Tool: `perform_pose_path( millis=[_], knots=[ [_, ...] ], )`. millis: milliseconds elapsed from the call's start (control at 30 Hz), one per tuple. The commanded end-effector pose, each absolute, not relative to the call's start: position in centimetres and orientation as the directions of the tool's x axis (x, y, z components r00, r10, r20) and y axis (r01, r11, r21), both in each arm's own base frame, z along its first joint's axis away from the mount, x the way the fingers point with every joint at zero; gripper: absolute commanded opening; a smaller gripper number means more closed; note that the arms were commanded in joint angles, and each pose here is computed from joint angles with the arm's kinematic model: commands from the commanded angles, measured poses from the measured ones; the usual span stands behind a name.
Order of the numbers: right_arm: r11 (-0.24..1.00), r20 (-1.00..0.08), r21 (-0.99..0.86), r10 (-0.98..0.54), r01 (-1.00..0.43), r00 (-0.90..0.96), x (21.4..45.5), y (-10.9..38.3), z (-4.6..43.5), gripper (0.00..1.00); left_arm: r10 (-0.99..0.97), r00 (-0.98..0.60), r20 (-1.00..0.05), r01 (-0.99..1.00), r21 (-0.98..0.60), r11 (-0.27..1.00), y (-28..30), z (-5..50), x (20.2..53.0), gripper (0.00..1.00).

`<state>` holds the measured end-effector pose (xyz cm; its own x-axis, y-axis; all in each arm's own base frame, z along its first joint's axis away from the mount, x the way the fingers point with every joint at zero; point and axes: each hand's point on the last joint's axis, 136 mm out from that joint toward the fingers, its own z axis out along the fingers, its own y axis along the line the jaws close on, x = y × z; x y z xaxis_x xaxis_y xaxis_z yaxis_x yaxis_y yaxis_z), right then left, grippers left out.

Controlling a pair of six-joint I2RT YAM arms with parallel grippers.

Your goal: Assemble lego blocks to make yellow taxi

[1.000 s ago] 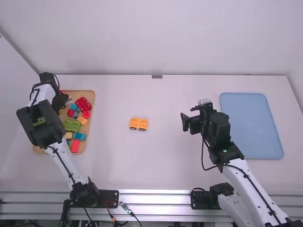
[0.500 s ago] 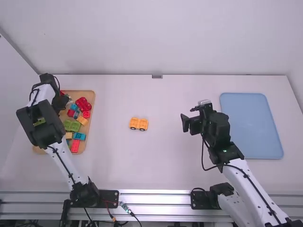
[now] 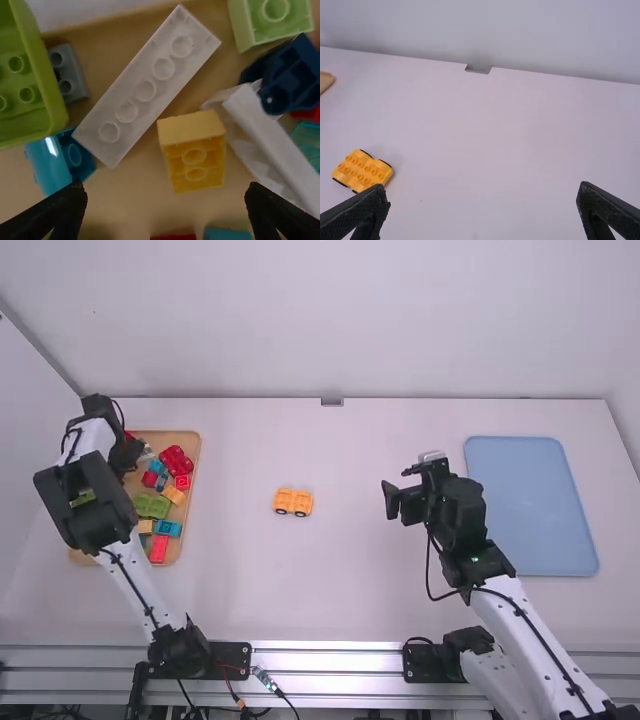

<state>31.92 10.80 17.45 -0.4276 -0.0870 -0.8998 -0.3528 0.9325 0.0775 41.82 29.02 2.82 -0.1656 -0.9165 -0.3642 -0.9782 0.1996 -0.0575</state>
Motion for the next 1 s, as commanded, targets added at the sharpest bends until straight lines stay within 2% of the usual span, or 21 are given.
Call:
perform_pose_path(
  millis=[0,67,167,300,400,467,633,833,967],
  knots=[
    [0.933,-0.909,0.076,-0.080,-0.351,-0.408,32.3,10.8,18.5,0.99,-0.913,-0.188,-0.361,-0.976,-0.034,0.214,29.4,1.5,41.6,0.86],
    [0.933,-0.909,0.076,-0.080,-0.351,-0.408,32.3,10.8,18.5,0.99,-0.901,-0.189,-0.390,-0.971,-0.063,0.230,29.7,1.8,42.7,0.87],
    [0.933,-0.909,0.076,-0.080,-0.352,-0.408,32.3,10.8,18.5,0.99,-0.902,-0.177,-0.394,-0.973,-0.069,0.221,30.2,2.0,42.4,0.87],
    [0.932,-0.908,0.078,-0.080,-0.354,-0.410,32.2,10.9,18.4,0.99,-0.898,-0.248,-0.365,-0.952,-0.078,0.295,30.1,1.8,42.5,0.90],
    [0.932,-0.906,0.079,-0.081,-0.354,-0.416,32.2,10.8,18.3,0.99,-0.901,-0.231,-0.367,-0.962,-0.054,0.268,30.1,1.7,42.0,0.83],
    [0.932,-0.905,0.078,-0.082,-0.354,-0.418,32.1,10.8,18.3,0.99,-0.896,-0.228,-0.381,-0.963,-0.046,0.265,30.4,1.8,41.9,0.82],
    [0.933,-0.903,0.078,-0.083,-0.352,-0.421,32.1,10.8,18.2,0.99,-0.885,-0.255,-0.389,-0.955,-0.040,0.293,30.1,1.9,42.3,0.84],
    [0.933,-0.900,0.079,-0.085,-0.352,-0.428,32.0,10.8,18.0,0.99,-0.897,-0.247,-0.366,-0.964,-0.002,0.266,29.7,0.8,41.0,0.83],
    [0.933,-0.899,0.079,-0.086,-0.351,-0.430,32.0,10.8,17.9,0.99,-0.899,-0.256,-0.355,-0.958,-0.033,0.286,29.2,-0.2,41.4,0.84]
  ],
)
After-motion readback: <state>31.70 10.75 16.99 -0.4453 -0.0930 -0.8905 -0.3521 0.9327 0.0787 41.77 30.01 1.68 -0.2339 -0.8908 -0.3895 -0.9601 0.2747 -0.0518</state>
